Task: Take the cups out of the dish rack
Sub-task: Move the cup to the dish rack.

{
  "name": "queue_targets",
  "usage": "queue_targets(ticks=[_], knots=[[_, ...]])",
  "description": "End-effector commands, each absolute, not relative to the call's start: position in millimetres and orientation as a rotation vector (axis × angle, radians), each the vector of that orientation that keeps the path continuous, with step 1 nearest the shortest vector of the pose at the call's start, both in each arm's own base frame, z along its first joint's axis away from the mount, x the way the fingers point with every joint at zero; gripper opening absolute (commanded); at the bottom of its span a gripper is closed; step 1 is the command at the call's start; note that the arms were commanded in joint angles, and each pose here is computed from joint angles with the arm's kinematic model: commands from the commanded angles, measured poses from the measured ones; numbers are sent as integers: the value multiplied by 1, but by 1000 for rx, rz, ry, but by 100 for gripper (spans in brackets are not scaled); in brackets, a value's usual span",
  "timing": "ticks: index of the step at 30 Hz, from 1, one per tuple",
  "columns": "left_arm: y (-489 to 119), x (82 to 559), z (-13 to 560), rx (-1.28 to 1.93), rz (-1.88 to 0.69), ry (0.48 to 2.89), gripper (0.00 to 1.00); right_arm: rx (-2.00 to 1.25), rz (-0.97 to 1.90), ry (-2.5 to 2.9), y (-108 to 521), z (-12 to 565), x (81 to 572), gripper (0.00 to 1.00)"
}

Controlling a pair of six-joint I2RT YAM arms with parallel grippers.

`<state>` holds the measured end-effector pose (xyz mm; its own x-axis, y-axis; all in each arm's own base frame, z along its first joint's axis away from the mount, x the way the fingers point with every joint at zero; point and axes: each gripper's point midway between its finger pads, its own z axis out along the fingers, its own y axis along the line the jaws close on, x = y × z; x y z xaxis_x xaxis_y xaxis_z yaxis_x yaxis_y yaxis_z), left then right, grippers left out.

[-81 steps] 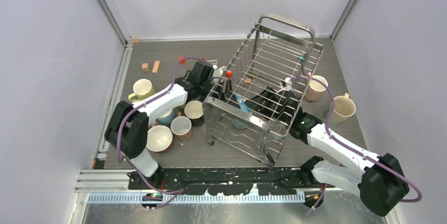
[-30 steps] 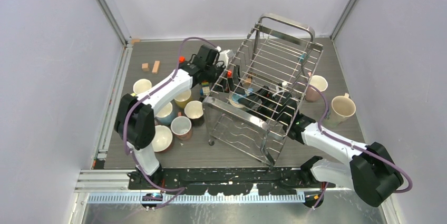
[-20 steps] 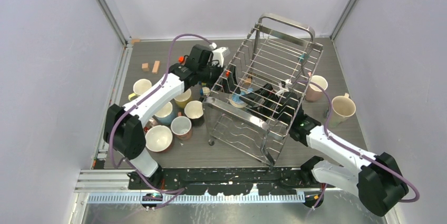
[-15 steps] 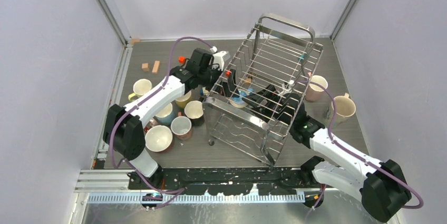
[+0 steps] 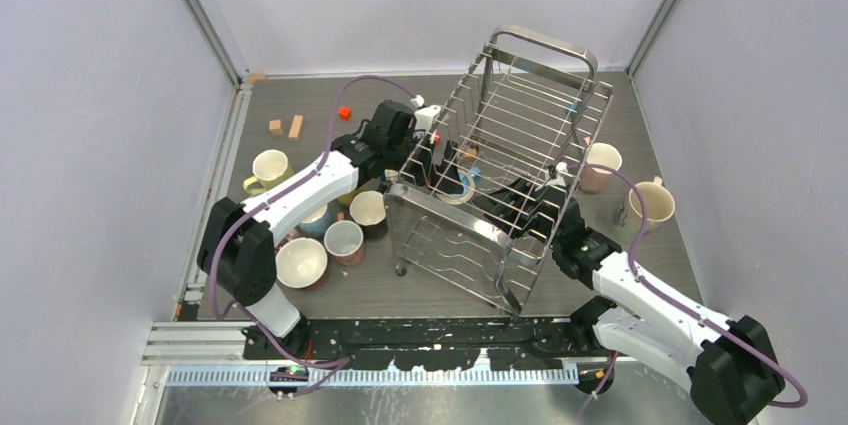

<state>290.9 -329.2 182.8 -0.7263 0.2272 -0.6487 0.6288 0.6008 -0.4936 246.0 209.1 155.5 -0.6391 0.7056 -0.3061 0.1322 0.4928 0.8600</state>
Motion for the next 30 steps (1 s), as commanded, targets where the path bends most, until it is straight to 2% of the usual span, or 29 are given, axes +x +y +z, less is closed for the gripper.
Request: queue_targets(ticks=[1, 14, 21, 30], knots=[[-337, 297, 193, 697, -989, 2212, 100, 690, 1085, 2043, 208, 151, 258, 53], [-343, 297, 183, 700, -956, 2216, 100, 731, 1115, 2035, 225, 128, 284, 49], [-339, 301, 167, 689, -867, 2253, 100, 734, 1126, 2037, 228, 126, 287, 49], [-346, 292, 163, 711, -874, 2234, 100, 733, 1119, 2045, 227, 127, 286, 49]])
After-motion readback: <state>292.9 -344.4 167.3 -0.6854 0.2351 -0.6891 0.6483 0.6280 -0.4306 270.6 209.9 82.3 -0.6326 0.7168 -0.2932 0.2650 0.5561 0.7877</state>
